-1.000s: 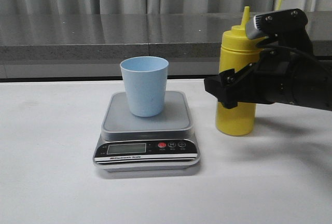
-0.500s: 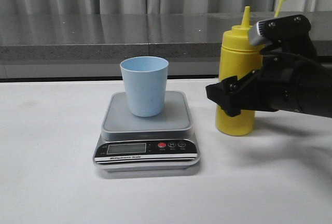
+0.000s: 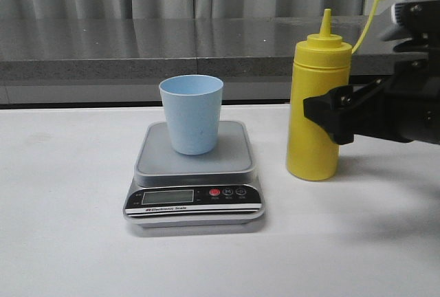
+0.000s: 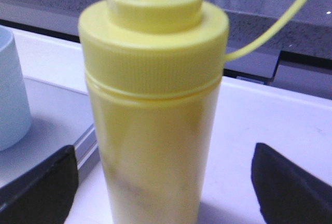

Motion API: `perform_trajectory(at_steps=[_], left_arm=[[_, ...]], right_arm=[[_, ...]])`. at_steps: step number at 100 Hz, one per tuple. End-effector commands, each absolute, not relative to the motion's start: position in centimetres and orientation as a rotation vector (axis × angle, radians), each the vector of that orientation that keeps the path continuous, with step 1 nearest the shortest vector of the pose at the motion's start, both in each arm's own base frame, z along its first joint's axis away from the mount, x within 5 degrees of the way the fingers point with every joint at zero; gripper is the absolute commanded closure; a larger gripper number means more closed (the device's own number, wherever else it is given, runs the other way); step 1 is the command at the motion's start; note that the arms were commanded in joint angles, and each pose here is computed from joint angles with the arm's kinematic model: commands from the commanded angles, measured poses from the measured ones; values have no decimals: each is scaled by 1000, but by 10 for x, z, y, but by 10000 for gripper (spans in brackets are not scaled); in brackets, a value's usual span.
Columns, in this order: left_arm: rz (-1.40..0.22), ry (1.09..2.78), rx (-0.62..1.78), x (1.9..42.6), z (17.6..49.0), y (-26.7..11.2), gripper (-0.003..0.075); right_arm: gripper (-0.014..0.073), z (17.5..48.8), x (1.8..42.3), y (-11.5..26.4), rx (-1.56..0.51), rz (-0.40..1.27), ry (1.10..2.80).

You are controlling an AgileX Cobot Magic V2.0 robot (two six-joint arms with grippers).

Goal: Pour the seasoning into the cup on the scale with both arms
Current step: 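Open the right gripper and withdraw it from the bottle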

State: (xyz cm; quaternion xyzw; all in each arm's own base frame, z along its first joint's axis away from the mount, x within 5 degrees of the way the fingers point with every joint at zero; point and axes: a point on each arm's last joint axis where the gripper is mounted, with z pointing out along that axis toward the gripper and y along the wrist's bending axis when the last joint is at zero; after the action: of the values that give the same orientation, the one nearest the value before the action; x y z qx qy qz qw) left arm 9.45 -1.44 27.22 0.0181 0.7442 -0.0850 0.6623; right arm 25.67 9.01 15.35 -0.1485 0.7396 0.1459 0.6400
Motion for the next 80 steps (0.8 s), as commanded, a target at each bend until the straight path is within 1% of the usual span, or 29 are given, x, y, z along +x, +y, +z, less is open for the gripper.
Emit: perform_trajectory(at_steps=[1,17,34,57,80], left_arm=[[-194,1588,18,96,288,-13,740],[-194,1588,18,96,288,-13,740],[-194,1588,18,96,288,-13,740],[-194,1588,18,96,288,-13,740],[-194,1588,18,96,288,-13,740]], right_arm=[[-71,184,247,84,-296,331,1522],[-71,206,224,76,-277,323,1468],[-71,226,201,68,-268,306,1459],[-71,257,171,54,-227,280,1467],[-71,274,133,40,-192,273,1510]])
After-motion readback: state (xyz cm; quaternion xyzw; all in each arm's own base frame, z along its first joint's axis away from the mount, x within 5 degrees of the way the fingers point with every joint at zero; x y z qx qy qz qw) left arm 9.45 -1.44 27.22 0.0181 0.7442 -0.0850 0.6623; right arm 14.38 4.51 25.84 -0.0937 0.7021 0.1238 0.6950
